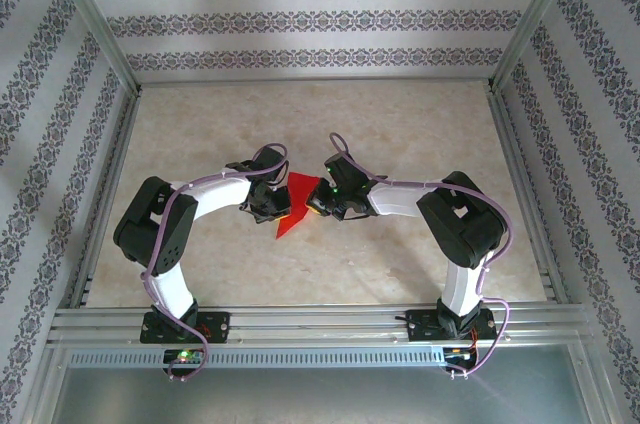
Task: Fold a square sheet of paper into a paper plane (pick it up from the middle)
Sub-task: Fold the wing for the fifth time at the center of the table.
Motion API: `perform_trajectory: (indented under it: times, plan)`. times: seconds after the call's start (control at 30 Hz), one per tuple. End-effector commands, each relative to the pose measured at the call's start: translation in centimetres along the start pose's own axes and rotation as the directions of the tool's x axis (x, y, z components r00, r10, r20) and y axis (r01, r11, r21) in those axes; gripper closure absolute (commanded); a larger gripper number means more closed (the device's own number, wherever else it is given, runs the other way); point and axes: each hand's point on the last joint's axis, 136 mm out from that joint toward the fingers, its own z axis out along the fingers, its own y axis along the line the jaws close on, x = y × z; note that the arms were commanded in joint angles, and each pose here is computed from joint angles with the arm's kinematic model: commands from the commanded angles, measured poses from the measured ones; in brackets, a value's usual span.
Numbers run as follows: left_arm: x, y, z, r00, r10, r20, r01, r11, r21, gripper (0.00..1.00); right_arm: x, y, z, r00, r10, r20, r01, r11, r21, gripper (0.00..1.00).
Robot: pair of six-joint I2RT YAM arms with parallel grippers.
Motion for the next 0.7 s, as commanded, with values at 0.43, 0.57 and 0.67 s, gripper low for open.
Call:
perform_trajectory:
  times: [0.43, 0.57, 0.67]
  plan:
    - [-1.0, -8.9, -6.5, 0.840, 0.417, 0.347, -0.511, 0.823, 0.248, 0.48, -2.3, -2.9, -7.9, 0.973, 0.097, 0.210, -0.110, 0.993, 0.050, 1.00]
    - [0.3, -11.4, -6.7, 0.684, 0.555, 0.473, -0.699, 0.683, 0.211, 0.39, -2.4, -4.2, -8.7, 0.962, 0.166, 0.216, -0.181, 0.982, 0.054, 1.00]
    - [0.8, -12.3, -6.5, 0.577, 0.613, 0.540, -0.788, 0.591, 0.172, 0.36, -2.5, -4.4, -9.1, 0.956, 0.208, 0.206, -0.222, 0.974, 0.046, 0.99]
